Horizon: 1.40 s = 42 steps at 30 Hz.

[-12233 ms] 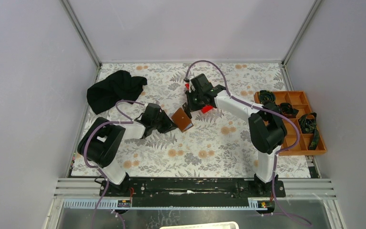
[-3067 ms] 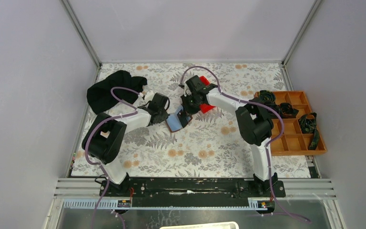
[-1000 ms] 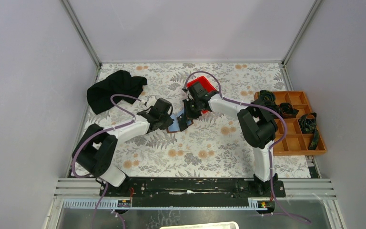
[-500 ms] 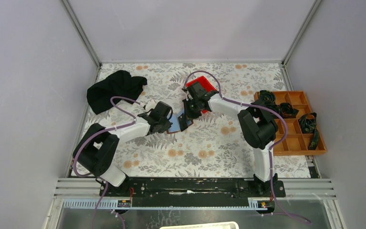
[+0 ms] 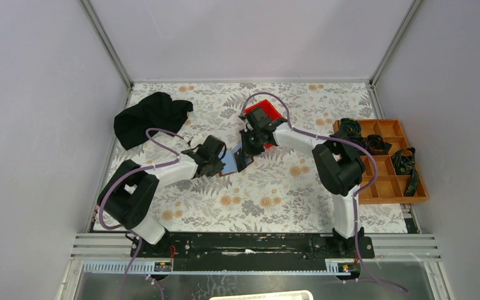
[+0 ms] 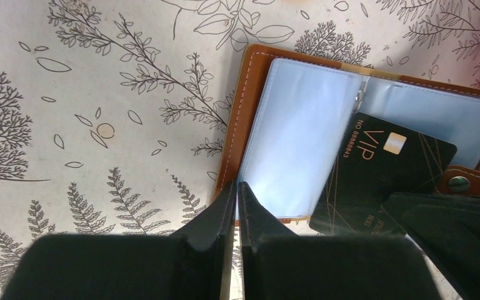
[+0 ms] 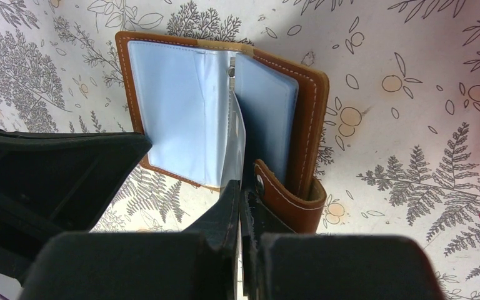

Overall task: Put the credit cards into the card holder
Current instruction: Open the card holder at the center of the board.

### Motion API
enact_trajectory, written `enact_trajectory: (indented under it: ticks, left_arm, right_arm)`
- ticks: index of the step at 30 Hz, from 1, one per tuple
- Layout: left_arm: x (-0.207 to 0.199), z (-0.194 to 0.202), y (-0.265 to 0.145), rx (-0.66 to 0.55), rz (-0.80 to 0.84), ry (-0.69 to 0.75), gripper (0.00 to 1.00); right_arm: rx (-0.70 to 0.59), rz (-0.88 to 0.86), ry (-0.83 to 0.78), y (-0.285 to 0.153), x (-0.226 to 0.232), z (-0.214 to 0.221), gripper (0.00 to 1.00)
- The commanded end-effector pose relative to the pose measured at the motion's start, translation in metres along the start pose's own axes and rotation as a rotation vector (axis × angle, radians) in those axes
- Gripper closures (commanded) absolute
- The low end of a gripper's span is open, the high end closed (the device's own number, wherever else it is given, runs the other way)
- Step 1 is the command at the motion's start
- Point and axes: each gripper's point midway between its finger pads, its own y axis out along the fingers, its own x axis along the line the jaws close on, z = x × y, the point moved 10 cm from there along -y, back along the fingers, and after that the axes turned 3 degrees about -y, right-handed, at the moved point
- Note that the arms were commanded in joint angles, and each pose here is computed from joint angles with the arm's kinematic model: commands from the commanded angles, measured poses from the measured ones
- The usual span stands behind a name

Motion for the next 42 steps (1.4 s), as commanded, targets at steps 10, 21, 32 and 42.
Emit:
enact_trajectory:
  ticks: [10, 21, 32, 42]
  left_arm:
    - [0.013, 0.004, 0.006, -0.016, -0.057, 0.028, 0.91]
    - [0.013, 0.004, 0.008, -0.017, -0.068, 0.039, 0.91]
    - [0.013, 0.004, 0.009, -0.017, -0.075, 0.044, 0.91]
    - [0.014, 0.004, 0.010, -0.016, -0.076, 0.043, 0.91]
  right_arm:
    - [-0.108, 0.018, -0.050, -0.021, 0.006, -0.019, 1.00]
    - [-0.147, -0.070, -0.058, -0.020, 0.011, -0.028, 1.00]
    - [-0.146, -0.149, -0.023, -0.017, 0.006, -0.032, 1.00]
    - [-0.105, -0.232, -0.007, -0.007, 0.002, -0.030, 1.00]
